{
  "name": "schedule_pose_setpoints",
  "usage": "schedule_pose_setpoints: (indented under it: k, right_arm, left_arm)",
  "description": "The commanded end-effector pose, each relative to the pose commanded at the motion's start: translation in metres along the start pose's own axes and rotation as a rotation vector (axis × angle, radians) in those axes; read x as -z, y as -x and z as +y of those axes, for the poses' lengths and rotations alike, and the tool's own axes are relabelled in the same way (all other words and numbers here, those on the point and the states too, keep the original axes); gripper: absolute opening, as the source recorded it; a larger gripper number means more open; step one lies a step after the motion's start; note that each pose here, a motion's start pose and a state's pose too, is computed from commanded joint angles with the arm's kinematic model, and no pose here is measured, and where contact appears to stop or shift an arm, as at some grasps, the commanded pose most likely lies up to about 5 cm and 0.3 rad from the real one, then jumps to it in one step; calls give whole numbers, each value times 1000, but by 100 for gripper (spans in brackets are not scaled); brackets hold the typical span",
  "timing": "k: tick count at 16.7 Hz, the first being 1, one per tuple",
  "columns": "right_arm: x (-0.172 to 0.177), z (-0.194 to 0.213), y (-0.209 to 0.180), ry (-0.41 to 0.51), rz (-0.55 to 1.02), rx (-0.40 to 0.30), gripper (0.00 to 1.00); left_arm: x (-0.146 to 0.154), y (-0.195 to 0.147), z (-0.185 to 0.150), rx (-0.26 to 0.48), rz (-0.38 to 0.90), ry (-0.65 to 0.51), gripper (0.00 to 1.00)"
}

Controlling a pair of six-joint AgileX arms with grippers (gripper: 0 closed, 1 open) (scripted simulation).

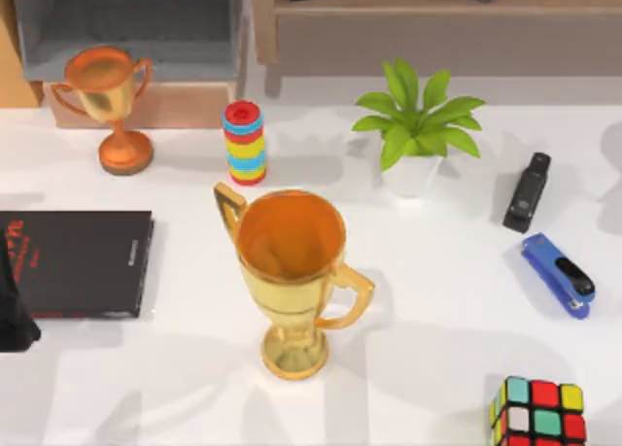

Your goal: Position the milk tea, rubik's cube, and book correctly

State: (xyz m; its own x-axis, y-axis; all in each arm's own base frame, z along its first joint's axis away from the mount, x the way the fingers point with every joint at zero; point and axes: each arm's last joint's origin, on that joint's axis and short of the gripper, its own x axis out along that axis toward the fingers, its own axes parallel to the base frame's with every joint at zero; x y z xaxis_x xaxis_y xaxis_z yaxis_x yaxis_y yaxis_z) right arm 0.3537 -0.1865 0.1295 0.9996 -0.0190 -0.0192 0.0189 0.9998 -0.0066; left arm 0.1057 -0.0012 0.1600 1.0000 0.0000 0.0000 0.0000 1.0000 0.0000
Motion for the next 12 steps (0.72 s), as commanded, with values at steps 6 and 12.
schedule_pose_setpoints:
  k: [6,12]
  right_arm:
    - [19,-1,0,5,-5,2,0]
    - [31,-1,1,1,4,3,0]
  left_arm:
    - [0,0,0,0,0,0,100]
    - [0,0,0,0,0,0,100]
